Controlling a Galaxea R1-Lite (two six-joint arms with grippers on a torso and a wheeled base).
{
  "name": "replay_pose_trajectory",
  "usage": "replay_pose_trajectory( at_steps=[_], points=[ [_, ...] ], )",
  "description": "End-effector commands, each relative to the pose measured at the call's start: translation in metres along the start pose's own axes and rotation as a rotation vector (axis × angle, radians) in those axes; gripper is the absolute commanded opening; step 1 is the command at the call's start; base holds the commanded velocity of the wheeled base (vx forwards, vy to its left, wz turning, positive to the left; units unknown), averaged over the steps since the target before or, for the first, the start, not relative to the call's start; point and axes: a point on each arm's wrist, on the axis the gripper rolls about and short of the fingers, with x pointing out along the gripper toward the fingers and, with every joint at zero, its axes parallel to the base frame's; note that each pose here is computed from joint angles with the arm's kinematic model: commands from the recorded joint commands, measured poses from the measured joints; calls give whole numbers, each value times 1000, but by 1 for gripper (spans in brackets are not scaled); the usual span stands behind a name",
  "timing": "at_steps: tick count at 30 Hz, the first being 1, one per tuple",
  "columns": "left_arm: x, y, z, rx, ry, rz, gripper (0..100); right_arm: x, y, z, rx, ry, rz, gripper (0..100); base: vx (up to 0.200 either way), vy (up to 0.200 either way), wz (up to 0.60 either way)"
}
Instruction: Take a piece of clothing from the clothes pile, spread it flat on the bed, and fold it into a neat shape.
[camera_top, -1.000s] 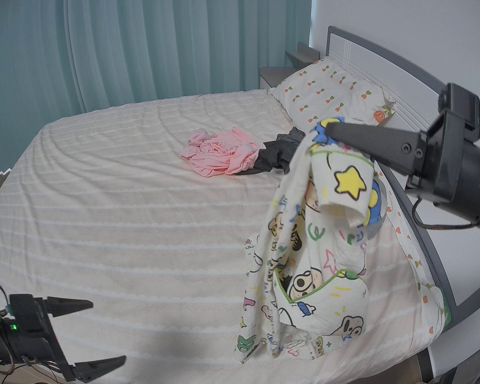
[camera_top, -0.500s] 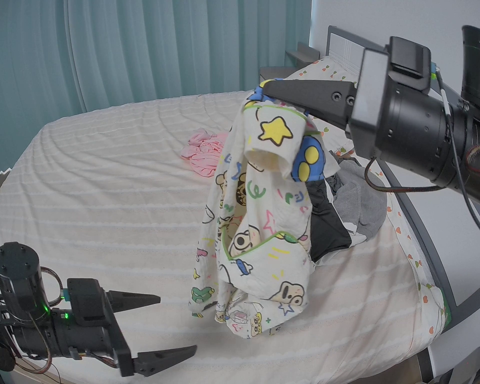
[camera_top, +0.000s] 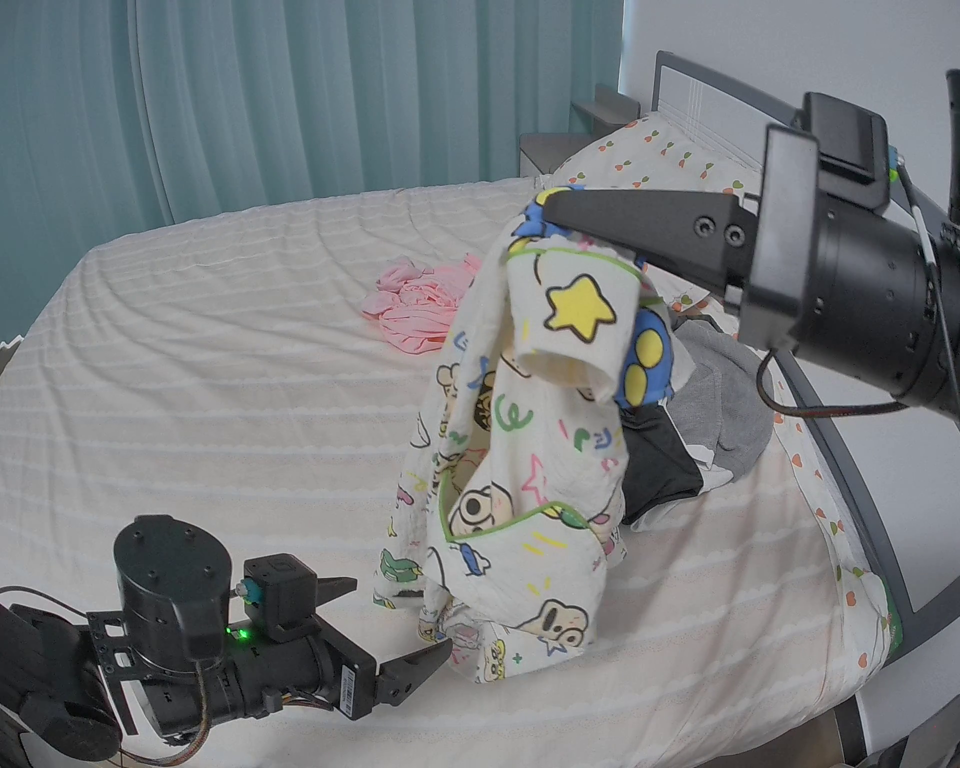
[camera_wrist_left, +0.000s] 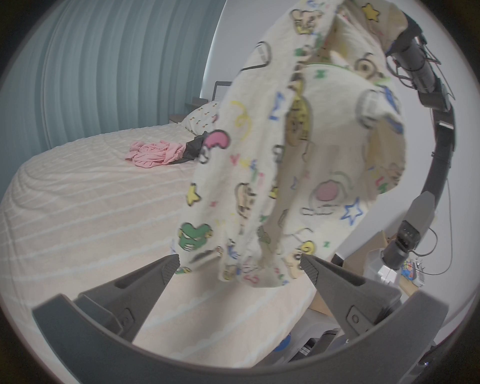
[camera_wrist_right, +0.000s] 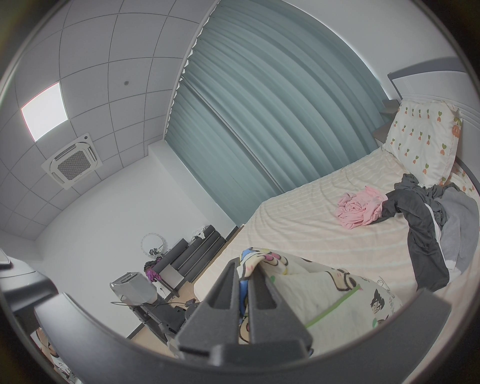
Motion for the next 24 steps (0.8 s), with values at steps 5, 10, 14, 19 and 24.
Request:
replay_pose_trajectory(
  at_steps=[5,10,14,19,24],
  points=[
    [15,-2,-1,-44,12,57,100,-17,3,4,-1,-18,13,0,0,0,0],
    [18,-10,3,-123,-14,25,100,-17,3,4,-1,-17,14,0,0,0,0],
    [14,-19,2,-138,-24,-26,100,-15,2,3,-1,-15,11,0,0,0,0],
    [10,-33,-4,-142,-2,-85,100,-10,-1,3,-1,-14,0,0,0,0,0],
    [9,-34,1,-149,-48,-102,100,-9,-2,2,-1,-12,-3,0,0,0,0]
  ],
)
